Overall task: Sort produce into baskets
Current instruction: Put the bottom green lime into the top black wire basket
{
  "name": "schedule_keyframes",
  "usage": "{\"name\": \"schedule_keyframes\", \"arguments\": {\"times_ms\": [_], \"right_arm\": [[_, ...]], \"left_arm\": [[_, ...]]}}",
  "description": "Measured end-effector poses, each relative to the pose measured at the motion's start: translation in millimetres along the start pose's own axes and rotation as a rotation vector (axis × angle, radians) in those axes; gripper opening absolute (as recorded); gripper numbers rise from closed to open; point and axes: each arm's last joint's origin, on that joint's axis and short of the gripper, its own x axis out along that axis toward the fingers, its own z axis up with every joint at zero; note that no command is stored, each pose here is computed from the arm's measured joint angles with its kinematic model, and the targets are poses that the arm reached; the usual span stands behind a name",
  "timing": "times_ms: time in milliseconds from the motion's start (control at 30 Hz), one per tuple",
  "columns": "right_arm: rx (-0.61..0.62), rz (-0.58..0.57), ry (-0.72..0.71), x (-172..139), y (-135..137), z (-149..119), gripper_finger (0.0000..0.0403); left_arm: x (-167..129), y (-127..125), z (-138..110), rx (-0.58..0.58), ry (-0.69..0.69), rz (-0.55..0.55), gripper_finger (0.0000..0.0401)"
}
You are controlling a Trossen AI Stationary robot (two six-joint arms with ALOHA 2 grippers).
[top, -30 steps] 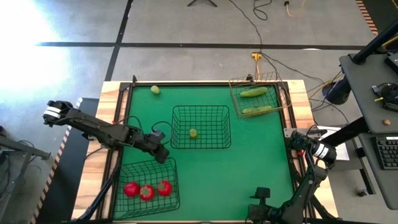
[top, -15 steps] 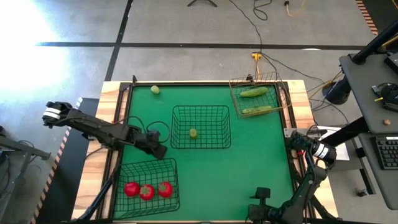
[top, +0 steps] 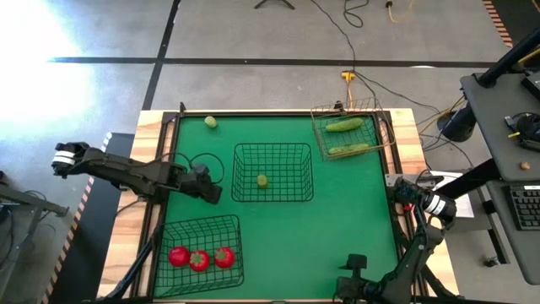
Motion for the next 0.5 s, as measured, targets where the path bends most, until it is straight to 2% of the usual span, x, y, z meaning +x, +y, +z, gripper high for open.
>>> {"name": "schedule_keyframes", "arguments": {"times_ms": [133, 267, 500], "right_arm": [[-0.003, -0.004, 0.002, 1.0, -1.0, 1.8, 0.0376], [-0.012, -0.006, 0.017, 3.2, -3.0, 5.3, 0.0376], [-0.002, -0.008, 0.025, 4.9, -4.4, 8.2, 0.0376]], "left_arm": [[-5.6, 2.7, 2.7, -0.020, -0.023, 0.007, 0.0004], [-13.0, 1.1, 4.8, -0.018, -0.031, 0.021, 0.0028], [-24.9, -11.0, 10.2, 0.015, -0.054, 0.014, 0.0106]]}}
